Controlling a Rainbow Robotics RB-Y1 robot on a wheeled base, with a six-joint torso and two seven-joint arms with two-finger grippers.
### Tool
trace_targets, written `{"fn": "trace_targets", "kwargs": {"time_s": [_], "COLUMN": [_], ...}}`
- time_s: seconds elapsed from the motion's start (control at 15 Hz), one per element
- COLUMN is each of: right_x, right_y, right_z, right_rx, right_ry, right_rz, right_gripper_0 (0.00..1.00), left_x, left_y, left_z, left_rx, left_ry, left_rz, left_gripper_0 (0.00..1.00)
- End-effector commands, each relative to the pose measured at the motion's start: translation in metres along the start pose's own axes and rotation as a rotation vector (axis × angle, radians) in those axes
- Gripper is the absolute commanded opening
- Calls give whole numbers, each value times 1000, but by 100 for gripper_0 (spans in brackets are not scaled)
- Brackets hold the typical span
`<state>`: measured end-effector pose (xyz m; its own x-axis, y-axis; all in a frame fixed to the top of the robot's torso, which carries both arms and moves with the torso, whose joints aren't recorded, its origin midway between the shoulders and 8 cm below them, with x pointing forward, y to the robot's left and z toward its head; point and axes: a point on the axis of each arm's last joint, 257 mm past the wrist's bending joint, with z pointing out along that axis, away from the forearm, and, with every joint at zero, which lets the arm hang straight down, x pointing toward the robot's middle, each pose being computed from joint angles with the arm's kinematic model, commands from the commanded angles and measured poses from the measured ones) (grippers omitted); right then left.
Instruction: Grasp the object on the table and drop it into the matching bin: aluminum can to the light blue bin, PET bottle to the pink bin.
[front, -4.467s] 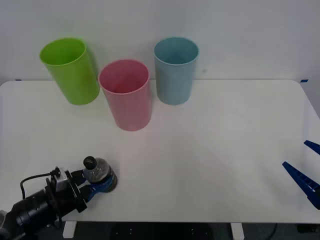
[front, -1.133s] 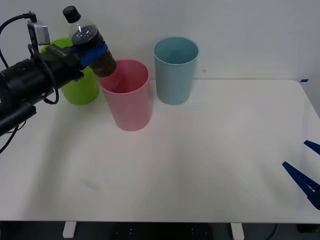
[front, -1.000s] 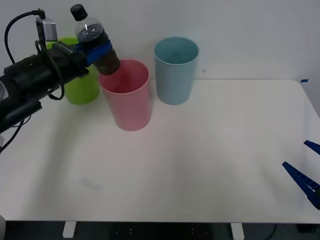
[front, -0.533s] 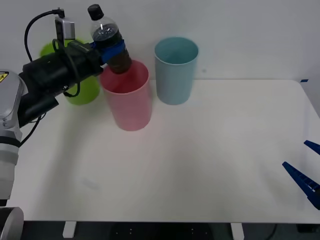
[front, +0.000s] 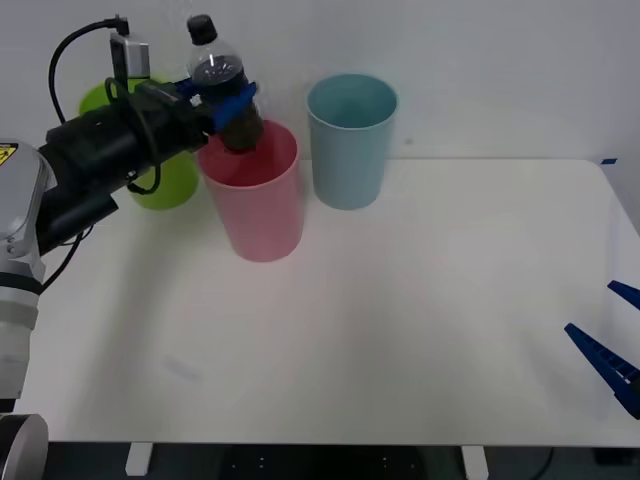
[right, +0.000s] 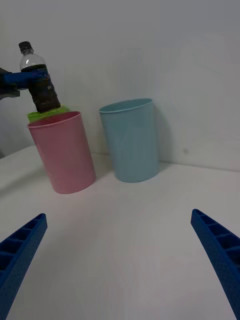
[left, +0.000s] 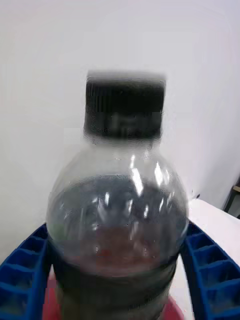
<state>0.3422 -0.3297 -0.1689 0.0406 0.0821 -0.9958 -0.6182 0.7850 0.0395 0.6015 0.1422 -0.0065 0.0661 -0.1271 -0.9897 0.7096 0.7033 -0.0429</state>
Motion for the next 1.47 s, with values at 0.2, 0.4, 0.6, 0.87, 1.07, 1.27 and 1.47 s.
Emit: {"fn": "trace_targets", "kwargs": {"time_s": [0.2,0.4,0.6,0.87,1.07,1.27,1.47], "right_x": [0,0,0,0,0,0,0], "right_y": [0,0,0,0,0,0,0], "right_z": [0,0,0,0,0,0,0], "right_rx": [0,0,0,0,0,0,0], "right_ry": [0,0,0,0,0,0,0], "right_rz": [0,0,0,0,0,0,0], "right_gripper_0": [100,100,100,100,100,100,100], "left_x": [2,3,4,6,6,11,19], "left_y": [2,0,1,0,1,3,5], "left_z": [-10,-30,-58,-103,-140,-172,-199], "left_rx": [2,1,-12,-25,-41,-70,-83], "left_ry": [-21,-46,-67,-78,-78,-68,-45], "left_rz": [-38,-60,-68,-66,-50,-36,-10], "left_gripper_0": [100,100,100,100,100,100,100]}}
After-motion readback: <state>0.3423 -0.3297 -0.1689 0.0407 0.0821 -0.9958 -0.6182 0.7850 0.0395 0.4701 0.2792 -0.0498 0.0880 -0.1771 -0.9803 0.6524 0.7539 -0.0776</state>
